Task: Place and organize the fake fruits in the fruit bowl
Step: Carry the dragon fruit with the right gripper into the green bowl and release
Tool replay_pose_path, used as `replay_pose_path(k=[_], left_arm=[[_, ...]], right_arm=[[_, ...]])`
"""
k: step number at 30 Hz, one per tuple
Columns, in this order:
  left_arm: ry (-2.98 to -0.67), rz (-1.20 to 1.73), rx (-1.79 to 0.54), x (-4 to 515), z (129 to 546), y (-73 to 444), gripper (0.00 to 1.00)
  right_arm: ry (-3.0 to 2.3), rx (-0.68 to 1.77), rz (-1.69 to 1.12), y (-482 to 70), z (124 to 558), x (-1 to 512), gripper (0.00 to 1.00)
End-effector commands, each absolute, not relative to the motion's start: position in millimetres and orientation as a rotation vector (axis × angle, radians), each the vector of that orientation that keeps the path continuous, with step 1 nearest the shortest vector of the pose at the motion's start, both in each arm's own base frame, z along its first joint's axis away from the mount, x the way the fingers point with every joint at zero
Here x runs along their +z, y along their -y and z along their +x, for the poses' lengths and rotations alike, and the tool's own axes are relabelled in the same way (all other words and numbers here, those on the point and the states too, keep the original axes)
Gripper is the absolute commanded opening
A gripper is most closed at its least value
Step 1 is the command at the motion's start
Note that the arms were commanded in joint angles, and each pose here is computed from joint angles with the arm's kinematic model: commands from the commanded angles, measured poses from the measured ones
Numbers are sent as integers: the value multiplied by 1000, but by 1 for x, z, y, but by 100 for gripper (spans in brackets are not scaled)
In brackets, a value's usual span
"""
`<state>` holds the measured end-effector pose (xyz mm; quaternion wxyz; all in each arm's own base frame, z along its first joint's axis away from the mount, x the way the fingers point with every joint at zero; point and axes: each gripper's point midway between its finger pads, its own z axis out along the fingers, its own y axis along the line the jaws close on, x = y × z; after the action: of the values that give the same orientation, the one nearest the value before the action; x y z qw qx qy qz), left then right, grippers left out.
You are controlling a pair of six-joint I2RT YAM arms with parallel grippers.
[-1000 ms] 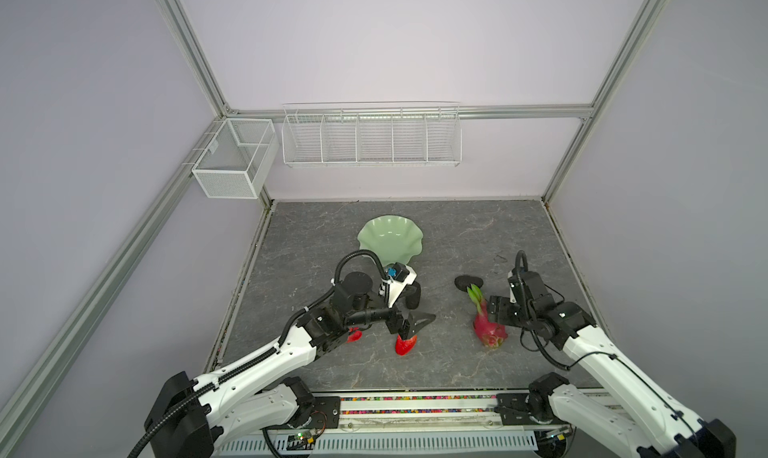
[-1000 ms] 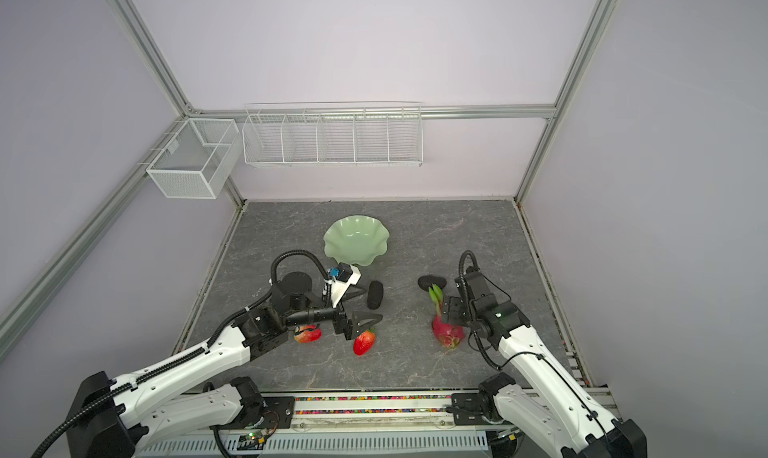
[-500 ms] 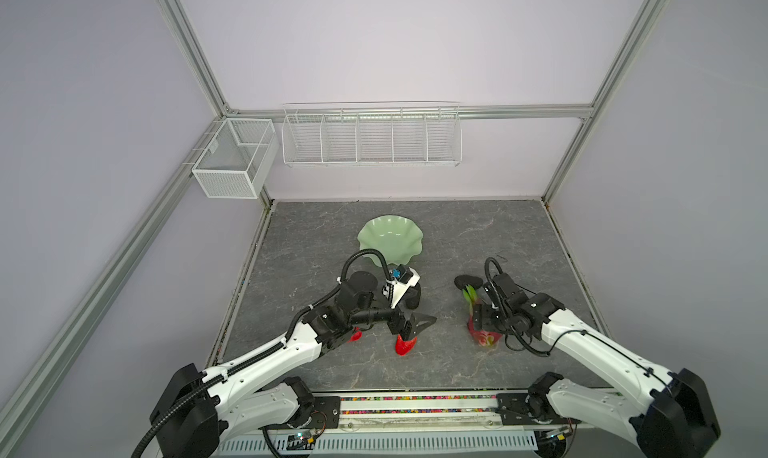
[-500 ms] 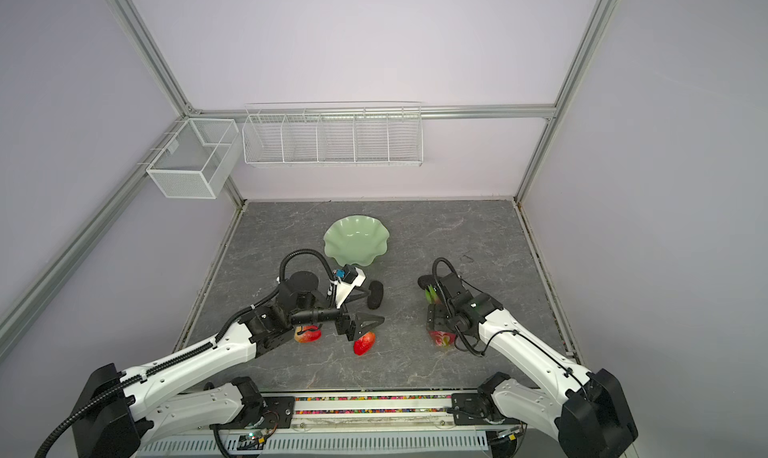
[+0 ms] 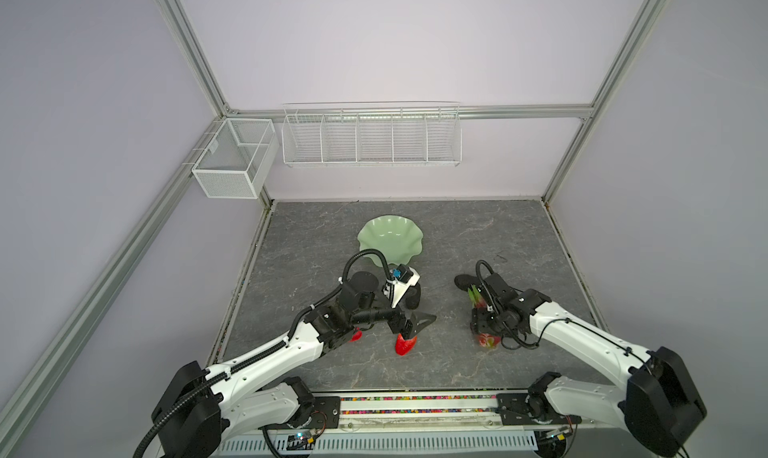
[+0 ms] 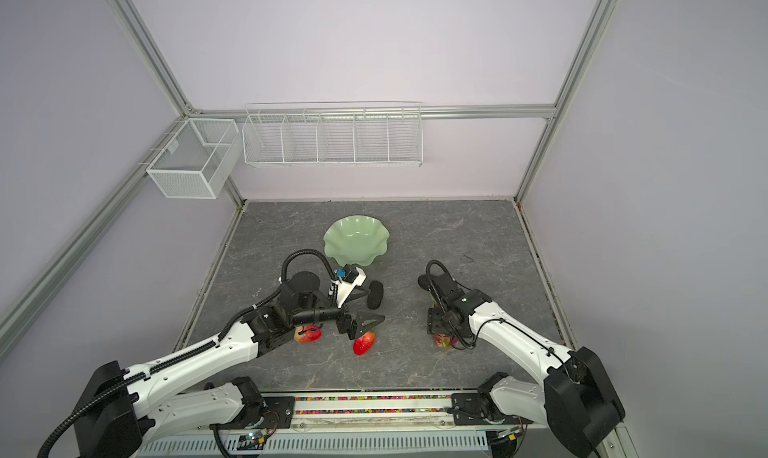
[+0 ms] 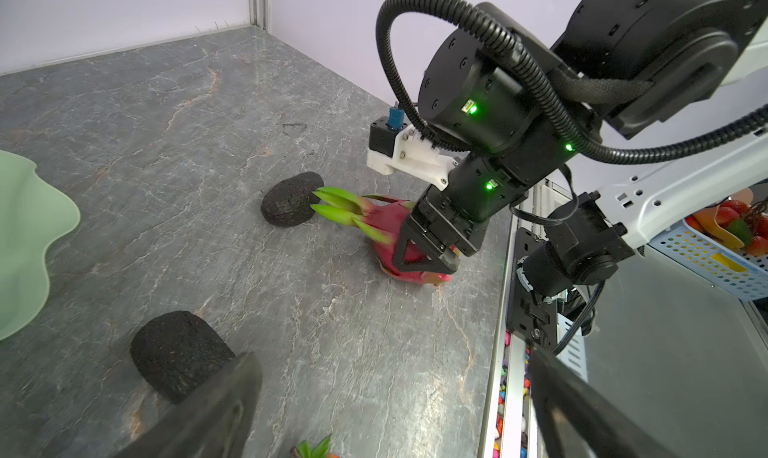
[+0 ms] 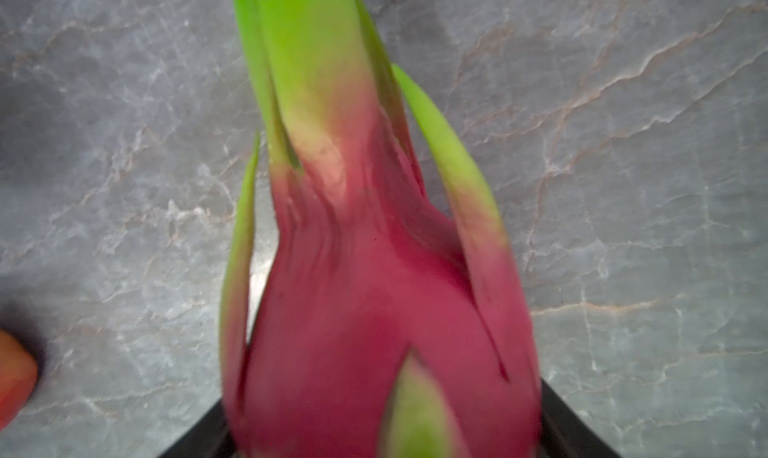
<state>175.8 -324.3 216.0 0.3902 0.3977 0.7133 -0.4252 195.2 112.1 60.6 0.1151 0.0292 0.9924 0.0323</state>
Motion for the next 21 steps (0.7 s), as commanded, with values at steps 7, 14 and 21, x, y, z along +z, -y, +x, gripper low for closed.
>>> replay_pose_path(k=[7,14,21], left_arm=[[-1722,638,-709,259,232,266,99],[-1810,213,-566,270,302,187,99],[-1842,80,-532,261,340,160,99]], right_arm=[[-2854,480,-308,-197,217,153,71],[-2481,653,-530,-289,327,233,73],[-2171,664,-536,-367,447,243,73]])
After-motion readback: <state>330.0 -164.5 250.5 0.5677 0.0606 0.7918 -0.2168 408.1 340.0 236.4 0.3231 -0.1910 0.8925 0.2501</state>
